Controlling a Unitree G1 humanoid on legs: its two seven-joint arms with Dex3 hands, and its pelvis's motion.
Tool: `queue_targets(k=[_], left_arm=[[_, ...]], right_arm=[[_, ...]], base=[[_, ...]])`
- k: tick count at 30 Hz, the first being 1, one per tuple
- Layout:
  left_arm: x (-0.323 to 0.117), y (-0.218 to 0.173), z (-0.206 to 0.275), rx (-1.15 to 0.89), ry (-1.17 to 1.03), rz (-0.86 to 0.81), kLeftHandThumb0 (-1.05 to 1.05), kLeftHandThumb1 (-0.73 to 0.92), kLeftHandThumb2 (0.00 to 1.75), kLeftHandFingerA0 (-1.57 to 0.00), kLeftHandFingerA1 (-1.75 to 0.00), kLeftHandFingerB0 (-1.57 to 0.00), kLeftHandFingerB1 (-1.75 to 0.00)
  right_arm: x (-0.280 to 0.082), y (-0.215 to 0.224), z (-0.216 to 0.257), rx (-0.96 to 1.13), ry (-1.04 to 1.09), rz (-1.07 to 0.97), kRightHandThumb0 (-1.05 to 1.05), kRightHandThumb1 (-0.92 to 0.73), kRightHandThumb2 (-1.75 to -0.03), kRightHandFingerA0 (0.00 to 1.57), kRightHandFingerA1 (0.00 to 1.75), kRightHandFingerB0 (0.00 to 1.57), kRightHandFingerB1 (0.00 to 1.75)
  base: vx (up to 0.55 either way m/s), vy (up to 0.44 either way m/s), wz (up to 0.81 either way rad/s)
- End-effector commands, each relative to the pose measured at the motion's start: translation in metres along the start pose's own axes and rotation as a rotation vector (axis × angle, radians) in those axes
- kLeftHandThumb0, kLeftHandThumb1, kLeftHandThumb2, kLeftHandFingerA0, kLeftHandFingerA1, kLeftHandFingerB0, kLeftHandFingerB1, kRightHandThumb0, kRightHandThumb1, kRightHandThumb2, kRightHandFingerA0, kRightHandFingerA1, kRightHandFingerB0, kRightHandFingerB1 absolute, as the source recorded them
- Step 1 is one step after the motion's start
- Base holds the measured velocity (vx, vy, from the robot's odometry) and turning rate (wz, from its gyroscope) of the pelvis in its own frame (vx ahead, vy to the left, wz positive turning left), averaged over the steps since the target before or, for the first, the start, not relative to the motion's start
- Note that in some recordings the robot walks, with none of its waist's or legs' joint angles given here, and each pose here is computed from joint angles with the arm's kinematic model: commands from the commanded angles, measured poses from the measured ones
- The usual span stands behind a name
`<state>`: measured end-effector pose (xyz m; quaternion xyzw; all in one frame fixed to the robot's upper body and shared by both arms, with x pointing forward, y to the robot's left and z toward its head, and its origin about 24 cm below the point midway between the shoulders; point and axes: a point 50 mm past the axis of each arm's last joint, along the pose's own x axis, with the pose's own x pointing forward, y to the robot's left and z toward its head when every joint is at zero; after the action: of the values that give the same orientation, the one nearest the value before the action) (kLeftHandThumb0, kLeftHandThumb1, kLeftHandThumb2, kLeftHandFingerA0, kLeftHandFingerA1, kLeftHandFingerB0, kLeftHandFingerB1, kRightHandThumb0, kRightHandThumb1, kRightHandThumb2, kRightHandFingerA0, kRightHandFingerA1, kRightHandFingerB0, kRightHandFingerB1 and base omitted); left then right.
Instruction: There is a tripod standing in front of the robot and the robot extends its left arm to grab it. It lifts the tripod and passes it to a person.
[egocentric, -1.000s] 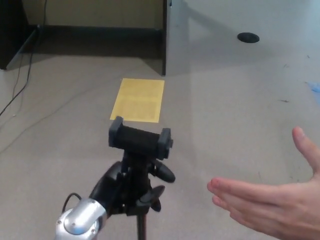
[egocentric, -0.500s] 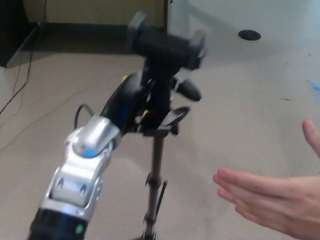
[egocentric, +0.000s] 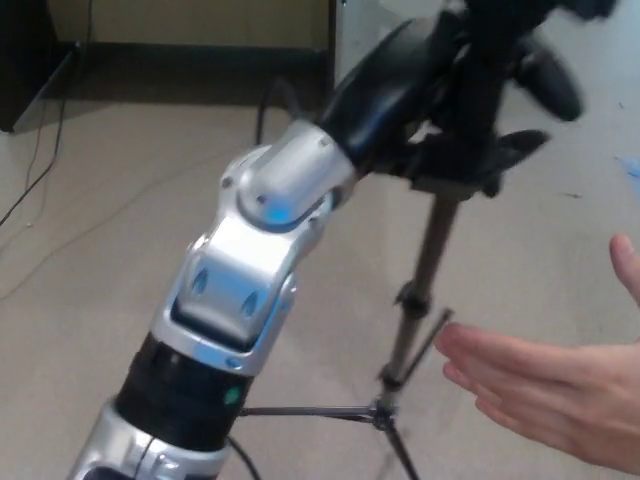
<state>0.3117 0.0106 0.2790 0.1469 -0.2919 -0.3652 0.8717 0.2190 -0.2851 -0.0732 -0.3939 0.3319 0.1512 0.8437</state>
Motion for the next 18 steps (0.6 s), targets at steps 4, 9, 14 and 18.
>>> queue_targets(k=[4, 9, 14, 18], left_arm=[[0.016, -0.021, 0.046, 0.003, -0.098, -0.066, -0.13, 0.76, 0.78, -1.02, -1.43, -0.78, -1.21], [0.016, -0.044, 0.078, 0.017, -0.180, -0.120, -0.18, 0.70, 0.83, -0.98, -1.45, -0.79, -1.24], [0.009, -0.062, 0.096, 0.035, -0.247, -0.147, -0.19, 0.68, 0.87, -0.95, -1.55, -0.77, -1.28], [0.001, -0.076, 0.106, 0.041, -0.274, -0.174, -0.20, 0.73, 0.79, -0.85, -1.63, -0.72, -1.31]], right_arm=[[-0.004, 0.001, -0.010, -0.021, 0.030, 0.001, -0.41, -0.71, -0.61, 0.65, 0.44, 0.45, 0.36], [-0.003, -0.001, -0.009, -0.005, 0.033, 0.007, -0.42, -0.72, -0.61, 0.63, 0.43, 0.45, 0.36], [-0.004, -0.001, -0.008, -0.003, 0.022, 0.003, -0.42, -0.71, -0.61, 0.61, 0.42, 0.44, 0.36], [-0.004, 0.001, -0.010, -0.020, 0.027, 0.005, -0.41, -0.72, -0.62, 0.61, 0.41, 0.44, 0.35]], base=[[0.00, 0.000, 0.00], [0.00, 0.000, 0.00], [0.00, 0.000, 0.00], [0.00, 0.000, 0.00]])
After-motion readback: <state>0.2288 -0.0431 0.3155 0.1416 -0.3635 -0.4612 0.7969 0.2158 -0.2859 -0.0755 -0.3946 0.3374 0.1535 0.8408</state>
